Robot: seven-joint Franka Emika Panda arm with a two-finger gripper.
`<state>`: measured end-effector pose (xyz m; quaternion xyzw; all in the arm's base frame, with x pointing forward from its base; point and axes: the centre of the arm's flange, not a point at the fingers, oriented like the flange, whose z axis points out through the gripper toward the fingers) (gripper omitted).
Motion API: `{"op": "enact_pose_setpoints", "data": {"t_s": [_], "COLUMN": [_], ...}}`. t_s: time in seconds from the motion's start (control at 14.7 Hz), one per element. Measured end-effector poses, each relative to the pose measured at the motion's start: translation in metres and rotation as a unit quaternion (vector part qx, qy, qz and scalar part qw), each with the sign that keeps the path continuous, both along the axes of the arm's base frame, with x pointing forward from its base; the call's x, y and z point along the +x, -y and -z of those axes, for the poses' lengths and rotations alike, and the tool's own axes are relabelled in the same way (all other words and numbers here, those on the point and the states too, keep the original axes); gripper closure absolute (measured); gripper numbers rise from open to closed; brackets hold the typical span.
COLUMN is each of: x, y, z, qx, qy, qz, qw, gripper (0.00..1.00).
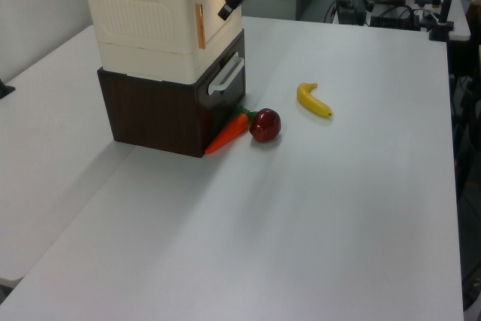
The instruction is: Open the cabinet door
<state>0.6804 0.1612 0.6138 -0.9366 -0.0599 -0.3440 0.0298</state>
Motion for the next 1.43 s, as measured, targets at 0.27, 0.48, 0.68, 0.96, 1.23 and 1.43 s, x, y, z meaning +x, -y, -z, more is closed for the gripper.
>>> {"op": "enact_pose_setpoints", "data": {"t_s": [0.27, 0.48, 0.68, 0.96, 1.23, 1.43], "x": [0.013, 0.017, 0.017, 0.016, 0.016, 0.018], "y": [-0.007, -0.012, -0.019, -0.025, -0.027, -0.028], "z": [0.014, 0.021, 0.021, 0.022, 0.020, 0.025], "qx": [0.004, -0.011, -0.017, -0.022, -0.021, -0.021], "qy": [0.037, 0.056, 0.066, 0.067, 0.080, 0.082], "qz": [-0.006, -0.015, -0.023, -0.028, -0.031, -0.032], "qw": [0.9993, 0.9983, 0.9974, 0.9971, 0.9961, 0.9959], "gripper": [0.00, 0.05, 0.16, 0.33, 0.44, 0.55]}}
